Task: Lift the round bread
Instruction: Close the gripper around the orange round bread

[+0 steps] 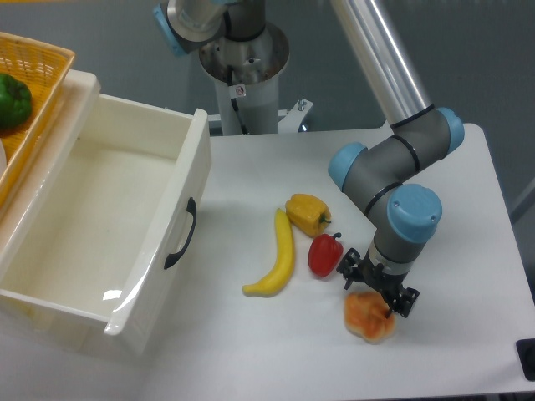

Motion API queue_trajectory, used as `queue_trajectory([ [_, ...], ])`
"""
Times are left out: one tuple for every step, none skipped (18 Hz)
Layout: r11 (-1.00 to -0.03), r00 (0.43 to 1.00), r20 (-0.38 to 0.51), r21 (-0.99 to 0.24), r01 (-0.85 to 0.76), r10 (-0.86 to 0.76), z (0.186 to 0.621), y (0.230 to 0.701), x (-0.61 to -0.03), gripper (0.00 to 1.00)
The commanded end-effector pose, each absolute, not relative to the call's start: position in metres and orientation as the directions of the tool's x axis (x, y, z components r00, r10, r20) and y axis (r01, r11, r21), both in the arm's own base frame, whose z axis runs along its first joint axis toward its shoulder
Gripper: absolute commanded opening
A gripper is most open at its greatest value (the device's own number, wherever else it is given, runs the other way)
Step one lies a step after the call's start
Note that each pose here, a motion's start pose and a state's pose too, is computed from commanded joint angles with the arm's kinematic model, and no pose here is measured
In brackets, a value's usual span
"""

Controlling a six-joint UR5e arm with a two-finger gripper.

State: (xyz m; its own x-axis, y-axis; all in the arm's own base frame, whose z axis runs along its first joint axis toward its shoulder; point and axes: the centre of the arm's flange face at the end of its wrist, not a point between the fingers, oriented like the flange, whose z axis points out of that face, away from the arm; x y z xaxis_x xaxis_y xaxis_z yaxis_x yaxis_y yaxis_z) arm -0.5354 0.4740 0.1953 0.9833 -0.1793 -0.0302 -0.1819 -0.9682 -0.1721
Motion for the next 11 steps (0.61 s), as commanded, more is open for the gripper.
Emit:
queue_trajectory([
  [-0.968, 0.983, -0.031, -0.171, -0.182, -0.179, 0.194, 0.474, -0.536, 0.61],
  [-0.968, 0.983, -0.032, -0.173, -0.184, -0.181, 0.195, 0.474, -0.536, 0.52],
  [-0.968, 0.983, -0.036, -0.174, -0.183, -0.179, 0.197, 0.474, -0.538, 0.42],
  [-0.967, 0.983, -0.039, -0.175, -0.183, -0.179, 0.198, 0.474, -0.538, 0.35],
  [-0.967, 0.983, -0.039, -0.175, -0.183, -0.179, 0.197, 0.475, -0.539, 0.25],
  [-0.967, 0.983, -0.038, -0.174, -0.183, -0.179, 0.196, 0.475, -0.539, 0.15],
  [-0.968, 0.983, -0.041, -0.175, -0.182, -0.178, 0.198, 0.474, -0.54, 0.07],
  [-0.968, 0.984, -0.044, -0.176, -0.18, -0.175, 0.199, 0.473, -0.543, 0.0],
  [-0.968, 0.984, -0.044, -0.176, -0.178, -0.173, 0.2, 0.472, -0.544, 0.0],
  [-0.968, 0.984, -0.049, -0.178, -0.178, -0.171, 0.202, 0.473, -0.546, 0.0],
  [-0.968, 0.984, -0.052, -0.179, -0.177, -0.17, 0.204, 0.472, -0.548, 0.0],
])
